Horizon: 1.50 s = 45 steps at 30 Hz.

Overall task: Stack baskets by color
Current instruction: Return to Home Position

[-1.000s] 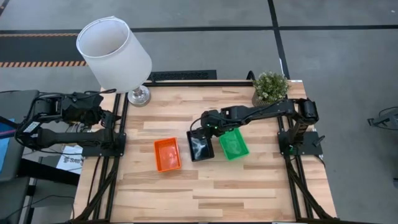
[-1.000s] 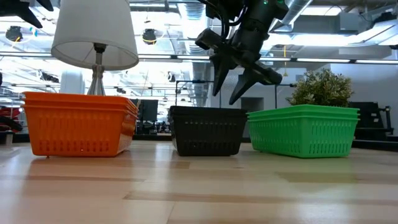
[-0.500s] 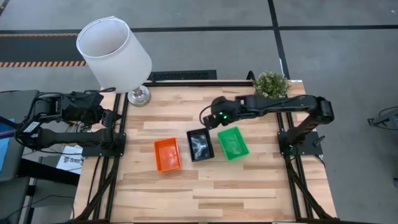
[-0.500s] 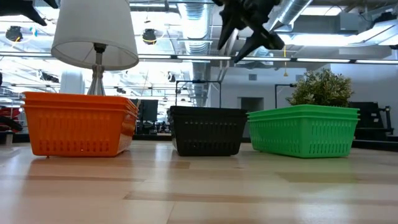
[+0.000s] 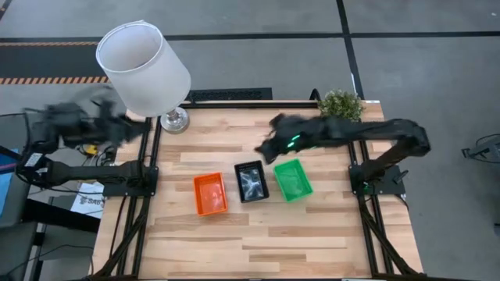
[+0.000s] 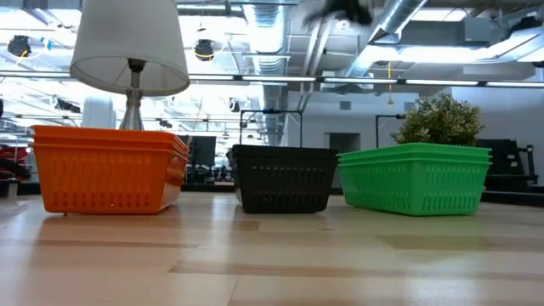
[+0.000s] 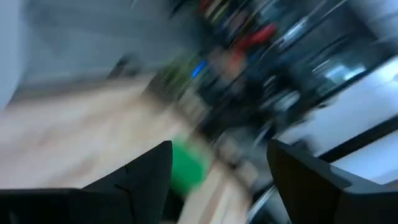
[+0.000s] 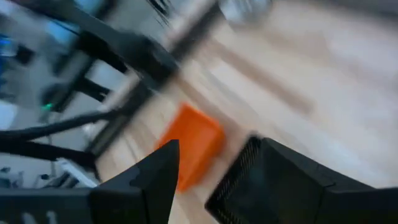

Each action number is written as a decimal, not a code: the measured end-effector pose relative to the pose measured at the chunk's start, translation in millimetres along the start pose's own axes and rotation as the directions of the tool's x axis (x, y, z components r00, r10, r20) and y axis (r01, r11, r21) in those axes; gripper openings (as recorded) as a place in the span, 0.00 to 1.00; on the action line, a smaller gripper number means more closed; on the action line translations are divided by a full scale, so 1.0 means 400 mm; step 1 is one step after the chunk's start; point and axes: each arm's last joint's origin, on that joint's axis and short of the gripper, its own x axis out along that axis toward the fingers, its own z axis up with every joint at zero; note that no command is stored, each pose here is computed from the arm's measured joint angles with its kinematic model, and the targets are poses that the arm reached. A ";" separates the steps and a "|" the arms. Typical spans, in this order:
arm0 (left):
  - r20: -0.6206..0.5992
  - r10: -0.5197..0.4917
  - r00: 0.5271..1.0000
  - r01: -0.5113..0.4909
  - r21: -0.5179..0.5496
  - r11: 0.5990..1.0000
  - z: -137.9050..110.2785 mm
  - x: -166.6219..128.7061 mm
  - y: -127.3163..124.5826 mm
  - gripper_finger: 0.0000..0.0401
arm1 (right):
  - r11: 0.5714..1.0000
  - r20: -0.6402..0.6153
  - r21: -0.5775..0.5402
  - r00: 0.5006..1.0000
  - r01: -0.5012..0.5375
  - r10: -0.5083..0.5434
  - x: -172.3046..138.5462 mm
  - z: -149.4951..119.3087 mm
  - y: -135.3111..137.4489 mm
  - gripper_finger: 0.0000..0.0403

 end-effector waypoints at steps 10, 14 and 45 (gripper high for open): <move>0.306 -0.233 0.923 0.060 0.484 0.873 0.093 -0.138 -0.083 0.63 | 0.876 0.285 -0.462 0.912 -0.138 0.294 -0.462 0.081 -0.020 0.60; 0.288 -0.244 0.926 0.067 0.511 0.857 0.089 -0.128 -0.082 0.63 | 0.854 0.318 -0.505 0.893 -0.125 0.319 -0.549 0.047 -0.076 0.60; 0.058 -0.414 0.908 0.373 0.337 0.864 -0.309 0.221 0.289 0.63 | 0.818 0.534 -0.355 0.621 -0.452 0.574 -0.195 -0.457 -0.536 0.60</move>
